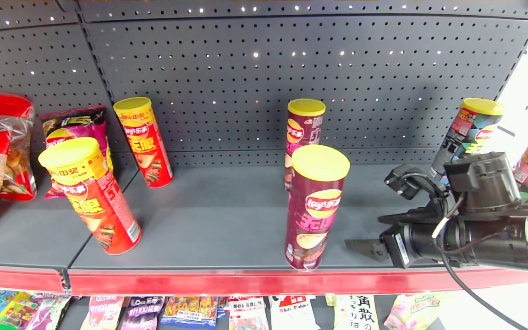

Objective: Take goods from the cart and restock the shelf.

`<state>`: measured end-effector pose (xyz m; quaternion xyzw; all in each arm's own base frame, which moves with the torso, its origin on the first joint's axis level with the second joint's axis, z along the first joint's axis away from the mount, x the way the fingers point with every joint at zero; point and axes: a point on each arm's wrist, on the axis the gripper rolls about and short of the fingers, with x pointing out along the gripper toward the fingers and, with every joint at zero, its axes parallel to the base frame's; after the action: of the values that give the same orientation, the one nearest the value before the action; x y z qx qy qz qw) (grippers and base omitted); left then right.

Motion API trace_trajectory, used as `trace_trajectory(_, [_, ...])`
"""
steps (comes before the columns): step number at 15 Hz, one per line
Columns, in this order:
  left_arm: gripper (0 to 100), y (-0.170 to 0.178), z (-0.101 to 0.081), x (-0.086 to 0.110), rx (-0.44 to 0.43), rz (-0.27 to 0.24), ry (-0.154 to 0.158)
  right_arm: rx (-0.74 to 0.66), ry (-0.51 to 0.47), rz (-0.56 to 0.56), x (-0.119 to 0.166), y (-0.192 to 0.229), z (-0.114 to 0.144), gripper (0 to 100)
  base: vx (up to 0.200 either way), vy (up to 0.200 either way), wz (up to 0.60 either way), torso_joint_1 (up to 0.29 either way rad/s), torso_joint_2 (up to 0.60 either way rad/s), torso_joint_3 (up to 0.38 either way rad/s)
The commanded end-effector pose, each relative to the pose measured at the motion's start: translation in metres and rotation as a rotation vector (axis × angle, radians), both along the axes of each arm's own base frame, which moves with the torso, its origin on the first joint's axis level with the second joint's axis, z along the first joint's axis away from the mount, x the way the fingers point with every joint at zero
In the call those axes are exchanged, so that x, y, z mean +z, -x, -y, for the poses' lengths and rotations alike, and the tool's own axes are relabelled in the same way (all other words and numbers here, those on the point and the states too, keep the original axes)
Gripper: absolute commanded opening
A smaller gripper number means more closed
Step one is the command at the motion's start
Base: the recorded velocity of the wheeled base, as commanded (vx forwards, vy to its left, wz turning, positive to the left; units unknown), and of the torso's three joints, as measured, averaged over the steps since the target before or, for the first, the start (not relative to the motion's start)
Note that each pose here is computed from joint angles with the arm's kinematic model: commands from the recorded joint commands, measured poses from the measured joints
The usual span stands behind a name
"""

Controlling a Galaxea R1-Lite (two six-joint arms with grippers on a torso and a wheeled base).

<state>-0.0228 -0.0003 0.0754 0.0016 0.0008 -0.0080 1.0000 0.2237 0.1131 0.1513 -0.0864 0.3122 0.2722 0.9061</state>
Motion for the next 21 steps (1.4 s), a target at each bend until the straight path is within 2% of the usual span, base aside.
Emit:
trace_trajectory(1, [100,0.000,0.000,0.000,-0.001,0.000,0.000,0.015,0.017,-0.016,-0.006,-0.003,-0.007,100,0.000,0.000,0.00,0.000,0.00,0.000])
trace_trajectory(15, [100,0.000,0.000,0.000,0.001,0.000,-0.001,0.078,0.026,-0.010,-0.007,-0.016,-0.037,100,0.000,0.000,0.00,0.000,0.00,0.000])
trace_trajectory(21, [100,0.000,0.000,0.000,0.001,0.000,0.000,0.087,0.027,-0.011,-0.008,-0.014,-0.039,100,0.000,0.000,0.00,0.000,0.00,0.000])
